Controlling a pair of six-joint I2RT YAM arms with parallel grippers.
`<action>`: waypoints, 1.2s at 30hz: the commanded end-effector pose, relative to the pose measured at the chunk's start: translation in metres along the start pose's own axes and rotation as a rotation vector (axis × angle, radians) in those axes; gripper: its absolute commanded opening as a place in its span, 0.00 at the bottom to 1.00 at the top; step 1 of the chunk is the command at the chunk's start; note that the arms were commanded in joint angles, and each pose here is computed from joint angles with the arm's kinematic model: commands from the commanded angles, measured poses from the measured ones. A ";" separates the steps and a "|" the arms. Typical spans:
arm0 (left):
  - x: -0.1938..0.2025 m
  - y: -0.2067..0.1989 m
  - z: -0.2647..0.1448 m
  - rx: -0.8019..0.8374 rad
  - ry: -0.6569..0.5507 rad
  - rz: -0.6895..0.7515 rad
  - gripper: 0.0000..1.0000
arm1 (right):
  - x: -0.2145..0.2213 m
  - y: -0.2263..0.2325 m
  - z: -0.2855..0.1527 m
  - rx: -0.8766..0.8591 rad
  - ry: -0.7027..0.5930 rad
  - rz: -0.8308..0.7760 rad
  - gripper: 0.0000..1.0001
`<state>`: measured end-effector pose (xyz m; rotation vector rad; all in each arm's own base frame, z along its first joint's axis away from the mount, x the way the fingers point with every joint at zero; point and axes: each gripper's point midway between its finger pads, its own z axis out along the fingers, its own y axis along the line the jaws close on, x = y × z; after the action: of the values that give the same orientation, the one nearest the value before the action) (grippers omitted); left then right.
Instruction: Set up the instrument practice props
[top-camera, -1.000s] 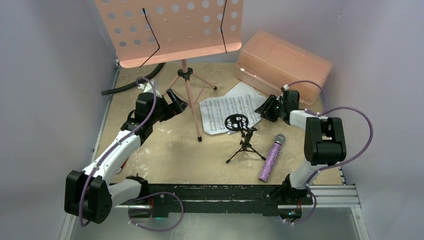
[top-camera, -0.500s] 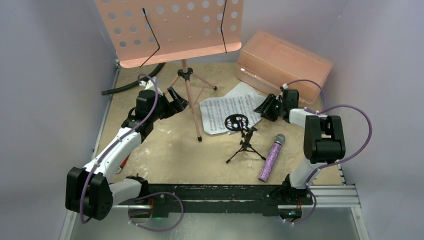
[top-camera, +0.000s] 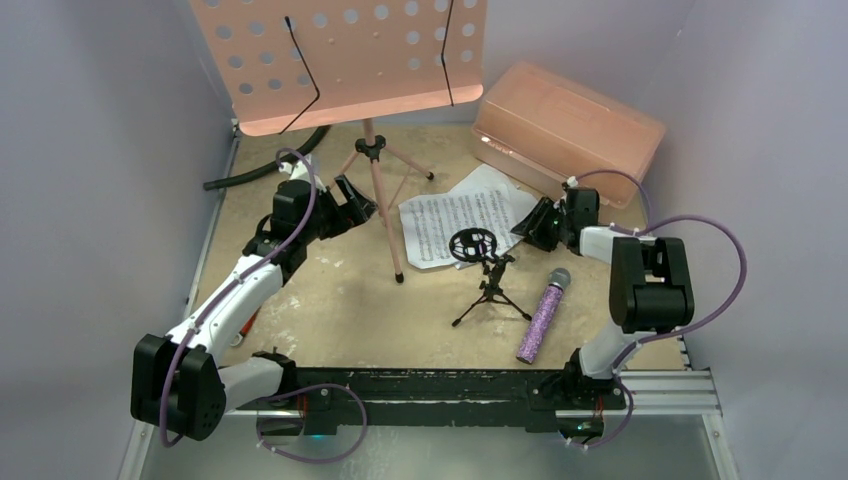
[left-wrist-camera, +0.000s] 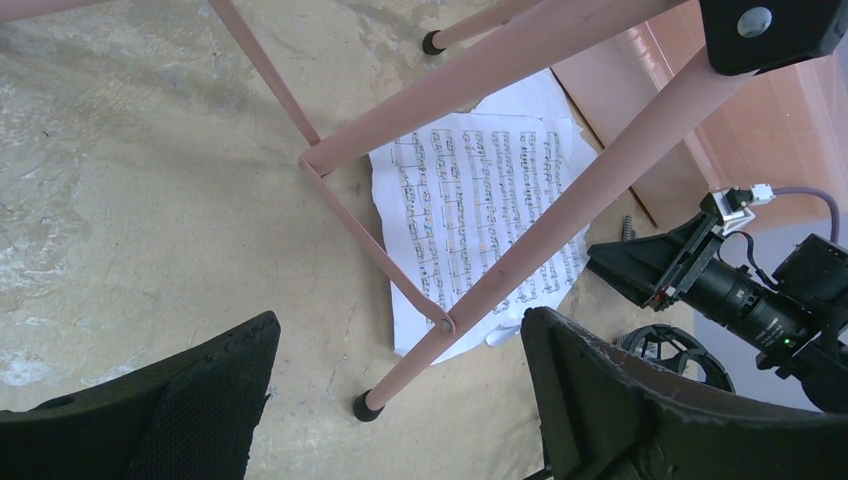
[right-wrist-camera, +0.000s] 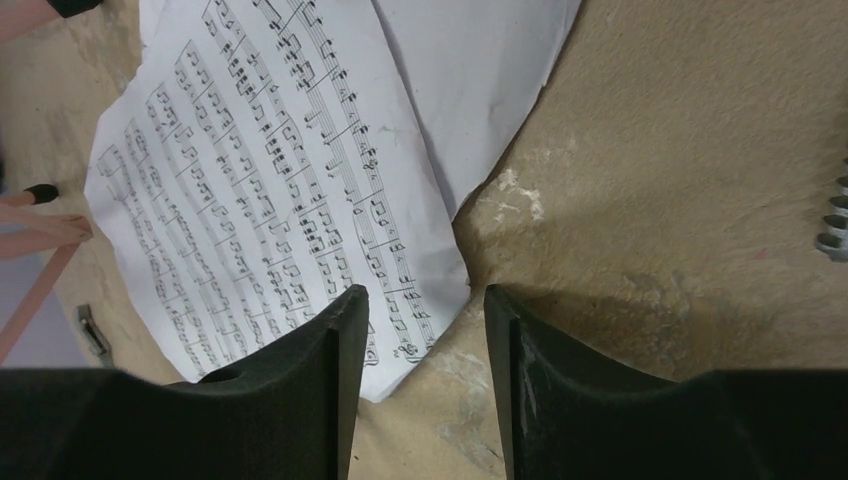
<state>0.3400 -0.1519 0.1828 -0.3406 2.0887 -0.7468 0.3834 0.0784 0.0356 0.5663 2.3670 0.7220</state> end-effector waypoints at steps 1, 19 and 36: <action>-0.017 -0.011 -0.002 0.032 -0.040 0.024 0.90 | 0.019 0.004 0.007 -0.061 0.075 0.069 0.48; -0.017 -0.007 -0.005 0.008 -0.048 0.042 0.89 | -0.002 0.066 0.010 -0.269 0.084 0.078 0.16; -0.021 -0.007 -0.003 0.006 -0.065 0.041 0.89 | 0.027 0.111 0.044 -0.363 0.191 -0.002 0.33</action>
<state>0.3402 -0.1477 0.1794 -0.3291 2.0957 -0.7092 0.4052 0.1697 0.0403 0.4587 2.3700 1.1434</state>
